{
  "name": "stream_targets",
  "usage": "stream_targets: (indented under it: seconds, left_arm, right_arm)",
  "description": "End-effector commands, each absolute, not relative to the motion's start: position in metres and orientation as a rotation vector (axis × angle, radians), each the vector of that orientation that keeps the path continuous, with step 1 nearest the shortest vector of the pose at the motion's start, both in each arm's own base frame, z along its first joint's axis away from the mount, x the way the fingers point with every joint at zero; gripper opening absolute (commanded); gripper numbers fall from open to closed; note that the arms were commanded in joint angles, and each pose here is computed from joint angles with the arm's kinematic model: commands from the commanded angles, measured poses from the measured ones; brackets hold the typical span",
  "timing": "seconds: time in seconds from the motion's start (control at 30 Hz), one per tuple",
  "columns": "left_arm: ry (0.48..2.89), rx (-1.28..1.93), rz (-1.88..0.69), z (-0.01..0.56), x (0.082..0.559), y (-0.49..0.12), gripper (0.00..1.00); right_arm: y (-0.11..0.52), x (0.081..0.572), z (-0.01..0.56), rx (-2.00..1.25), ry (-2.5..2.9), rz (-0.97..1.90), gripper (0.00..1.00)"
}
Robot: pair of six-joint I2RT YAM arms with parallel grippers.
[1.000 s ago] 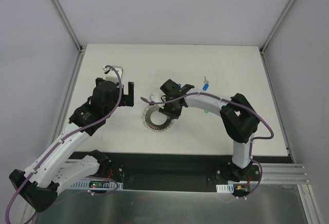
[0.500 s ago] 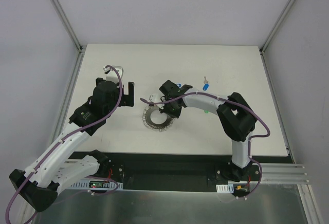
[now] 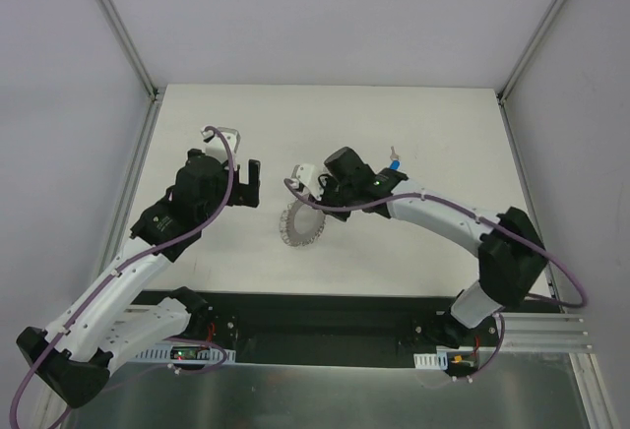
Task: Put the keys on the keyring
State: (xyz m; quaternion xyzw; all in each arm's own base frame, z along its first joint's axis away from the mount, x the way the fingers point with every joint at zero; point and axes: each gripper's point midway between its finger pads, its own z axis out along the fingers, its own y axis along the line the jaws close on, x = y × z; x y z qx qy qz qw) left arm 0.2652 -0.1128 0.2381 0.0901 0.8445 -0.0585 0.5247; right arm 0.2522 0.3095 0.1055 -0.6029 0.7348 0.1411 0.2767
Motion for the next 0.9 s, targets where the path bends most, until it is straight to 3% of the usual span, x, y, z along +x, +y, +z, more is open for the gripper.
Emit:
stream_targets:
  seconds: [0.0, 0.17, 0.27, 0.87]
  left_arm:
    - [1.932, 0.321, -0.272, 0.256, 0.259, -0.132, 0.98]
    - [1.838, 0.448, -0.392, 0.269, 0.247, -0.151, 0.97]
    - [1.743, 0.558, -0.480, 0.281, 0.234, -0.165, 0.97]
    - [1.318, 1.241, -1.040, 0.316, 0.157, -0.254, 0.99]
  right_arm:
    - [0.332, 0.243, 0.170, -1.426, 1.763, 0.547, 0.01]
    - [0.337, 0.226, 0.244, -1.211, 1.532, 0.716, 0.01]
    - [0.336, 0.214, 0.259, -1.162, 1.469, 0.796, 0.01]
    - [0.292, 0.154, 0.304, -1.006, 1.231, 0.969, 0.01]
